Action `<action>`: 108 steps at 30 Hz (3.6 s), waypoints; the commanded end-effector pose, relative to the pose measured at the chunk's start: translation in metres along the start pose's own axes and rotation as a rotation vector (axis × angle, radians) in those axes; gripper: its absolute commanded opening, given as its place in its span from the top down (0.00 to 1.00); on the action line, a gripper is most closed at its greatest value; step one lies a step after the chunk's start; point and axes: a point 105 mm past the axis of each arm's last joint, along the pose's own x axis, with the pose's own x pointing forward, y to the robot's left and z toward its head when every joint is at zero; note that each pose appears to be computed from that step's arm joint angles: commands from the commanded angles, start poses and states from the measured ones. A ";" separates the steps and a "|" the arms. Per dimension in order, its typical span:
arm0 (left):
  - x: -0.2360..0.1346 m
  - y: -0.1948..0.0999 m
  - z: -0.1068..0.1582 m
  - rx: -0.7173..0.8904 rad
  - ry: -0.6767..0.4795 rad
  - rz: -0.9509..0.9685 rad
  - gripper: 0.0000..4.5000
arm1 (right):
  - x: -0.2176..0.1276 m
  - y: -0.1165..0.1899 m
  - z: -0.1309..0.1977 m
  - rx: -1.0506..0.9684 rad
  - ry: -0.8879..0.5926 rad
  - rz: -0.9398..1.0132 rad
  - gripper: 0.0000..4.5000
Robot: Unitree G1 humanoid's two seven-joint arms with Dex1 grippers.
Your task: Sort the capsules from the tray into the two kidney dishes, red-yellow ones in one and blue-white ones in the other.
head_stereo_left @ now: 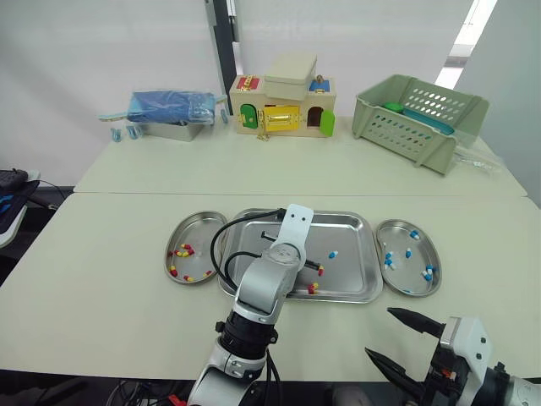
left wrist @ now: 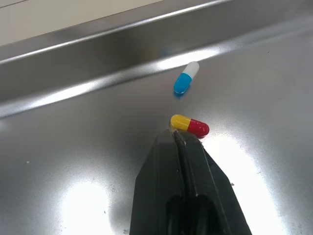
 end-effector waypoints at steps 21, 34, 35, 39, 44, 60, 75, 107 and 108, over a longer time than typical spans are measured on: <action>0.001 -0.013 0.033 0.058 -0.090 -0.064 0.31 | 0.000 0.002 0.003 0.000 -0.026 0.007 0.00; 0.002 -0.014 0.026 0.044 -0.058 -0.066 0.31 | 0.000 0.004 0.003 0.002 -0.028 0.006 0.00; 0.001 -0.014 0.026 0.045 -0.058 -0.064 0.35 | 0.000 0.003 0.003 0.002 -0.029 0.005 0.00; -0.001 -0.015 0.024 0.045 -0.051 -0.064 0.58 | 0.001 0.003 0.003 0.001 -0.030 0.005 0.00; -0.003 -0.017 0.023 0.037 -0.039 -0.072 0.80 | 0.002 0.002 0.003 0.002 -0.030 0.005 0.00; -0.002 -0.016 0.024 0.043 -0.044 -0.068 1.00 | 0.003 0.001 0.003 -0.001 -0.031 0.006 0.00; -0.024 0.002 0.051 0.069 -0.215 -0.195 0.23 | 0.002 -0.001 0.003 -0.007 -0.031 0.010 0.00; 0.006 0.059 0.036 0.721 -0.131 -0.889 0.28 | 0.016 0.006 -0.005 -0.013 -0.081 -0.026 0.00; 0.008 0.059 0.037 0.725 -0.130 -0.887 0.28 | 0.016 0.006 -0.005 -0.014 -0.082 -0.026 0.00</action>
